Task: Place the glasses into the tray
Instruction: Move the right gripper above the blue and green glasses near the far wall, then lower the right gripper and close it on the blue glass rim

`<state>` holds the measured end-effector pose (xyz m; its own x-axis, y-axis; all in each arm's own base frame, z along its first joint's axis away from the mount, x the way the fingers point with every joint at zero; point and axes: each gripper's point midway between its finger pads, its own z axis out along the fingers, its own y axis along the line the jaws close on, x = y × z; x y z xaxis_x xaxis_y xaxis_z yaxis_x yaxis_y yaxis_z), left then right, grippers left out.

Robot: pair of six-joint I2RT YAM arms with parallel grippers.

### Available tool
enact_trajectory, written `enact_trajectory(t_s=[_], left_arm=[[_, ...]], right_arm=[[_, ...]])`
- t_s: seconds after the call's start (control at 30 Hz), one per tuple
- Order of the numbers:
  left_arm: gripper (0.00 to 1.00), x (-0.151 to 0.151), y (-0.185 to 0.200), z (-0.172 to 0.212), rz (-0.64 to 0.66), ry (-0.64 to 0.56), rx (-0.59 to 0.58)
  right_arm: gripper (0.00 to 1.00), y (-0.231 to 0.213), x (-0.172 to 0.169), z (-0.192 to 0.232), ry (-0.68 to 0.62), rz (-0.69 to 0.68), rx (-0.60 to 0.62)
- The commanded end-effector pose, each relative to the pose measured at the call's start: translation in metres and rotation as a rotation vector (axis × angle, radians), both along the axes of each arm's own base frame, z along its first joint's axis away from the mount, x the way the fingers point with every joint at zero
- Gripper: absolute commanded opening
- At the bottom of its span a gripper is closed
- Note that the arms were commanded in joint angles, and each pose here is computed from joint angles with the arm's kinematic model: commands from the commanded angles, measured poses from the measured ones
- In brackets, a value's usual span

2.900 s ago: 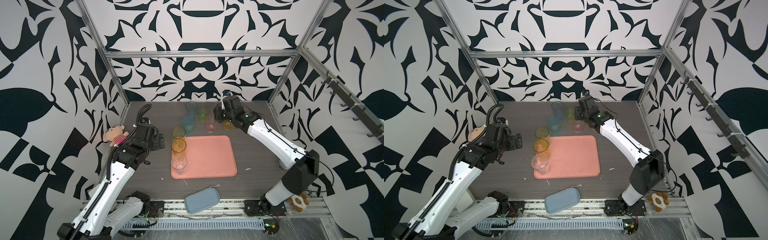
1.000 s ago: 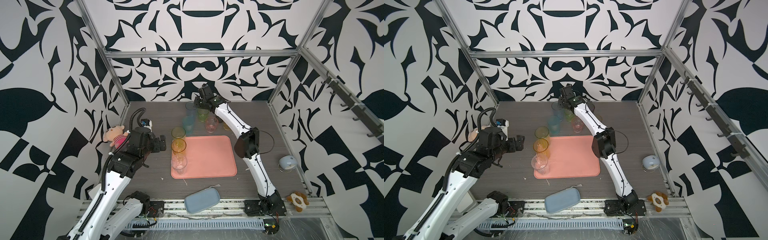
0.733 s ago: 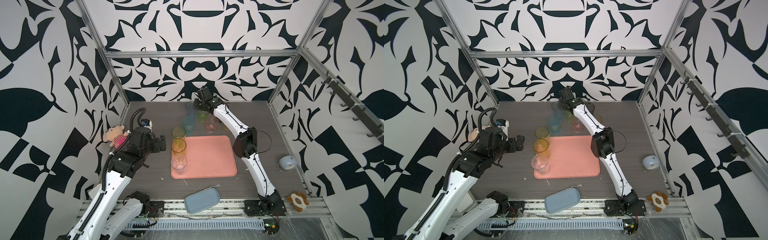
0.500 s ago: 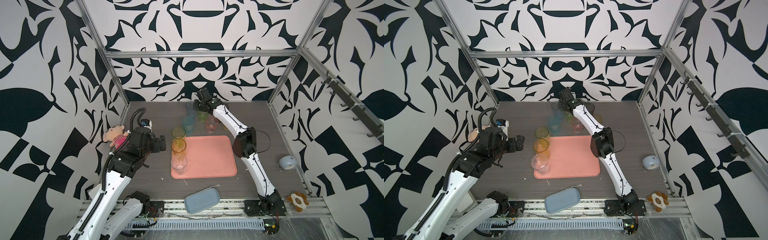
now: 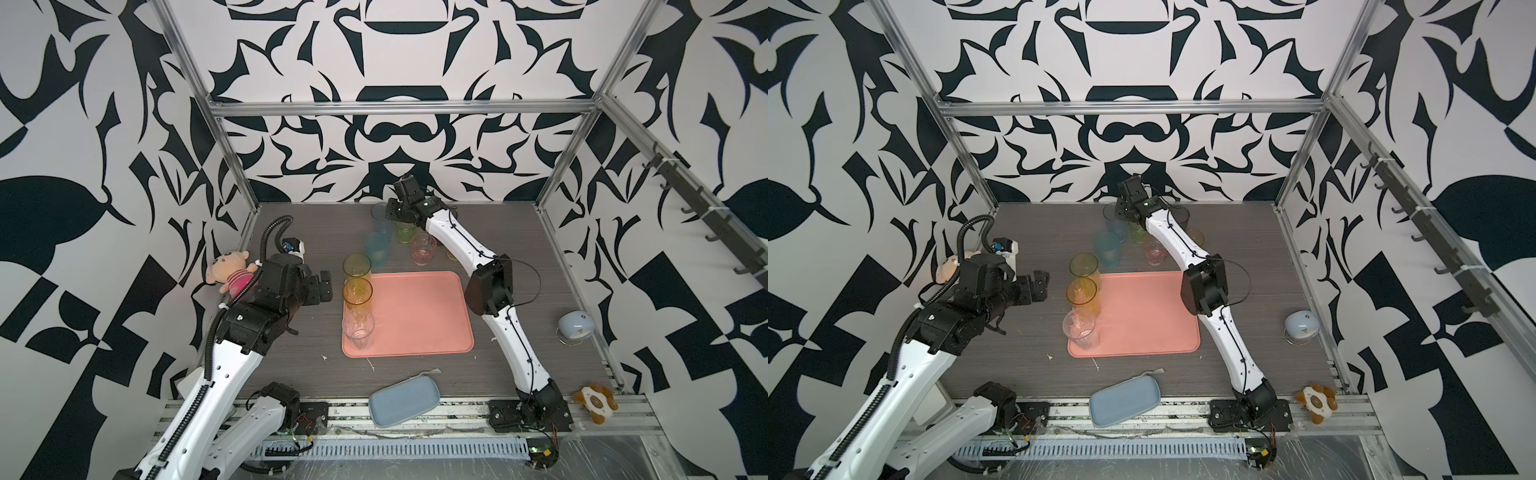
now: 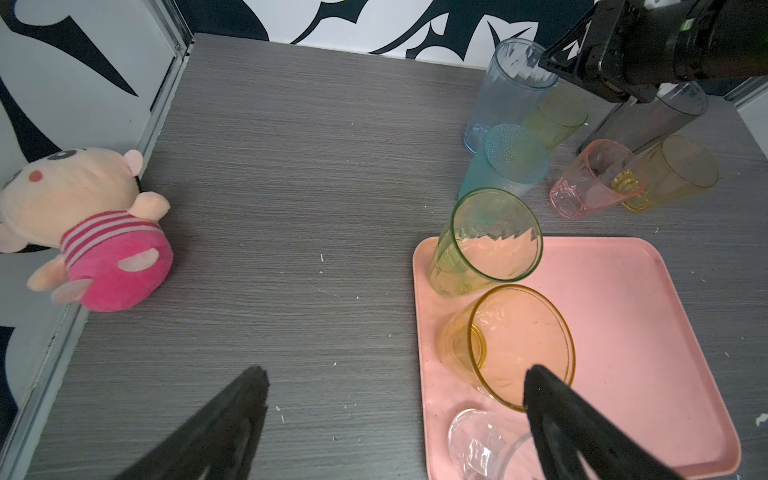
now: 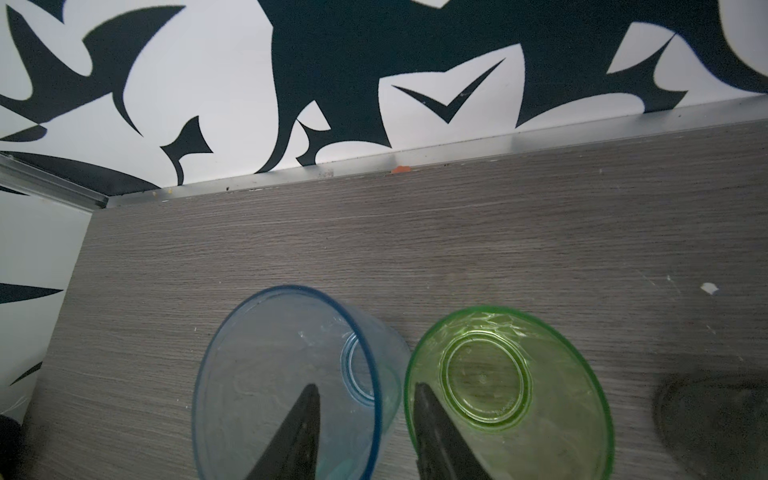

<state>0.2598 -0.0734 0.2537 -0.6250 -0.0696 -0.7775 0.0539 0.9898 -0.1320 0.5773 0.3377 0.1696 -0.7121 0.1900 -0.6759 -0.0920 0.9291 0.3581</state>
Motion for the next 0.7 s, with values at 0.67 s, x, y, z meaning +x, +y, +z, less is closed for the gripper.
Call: enact_trajectory(t_s=[0.67], left_arm=[[1.0, -0.001, -0.004, -0.001, -0.019, 0.005, -0.021]], right_arm=[[0.39, 0.005, 0.003, 0.021, -0.058, 0.005, 0.041]])
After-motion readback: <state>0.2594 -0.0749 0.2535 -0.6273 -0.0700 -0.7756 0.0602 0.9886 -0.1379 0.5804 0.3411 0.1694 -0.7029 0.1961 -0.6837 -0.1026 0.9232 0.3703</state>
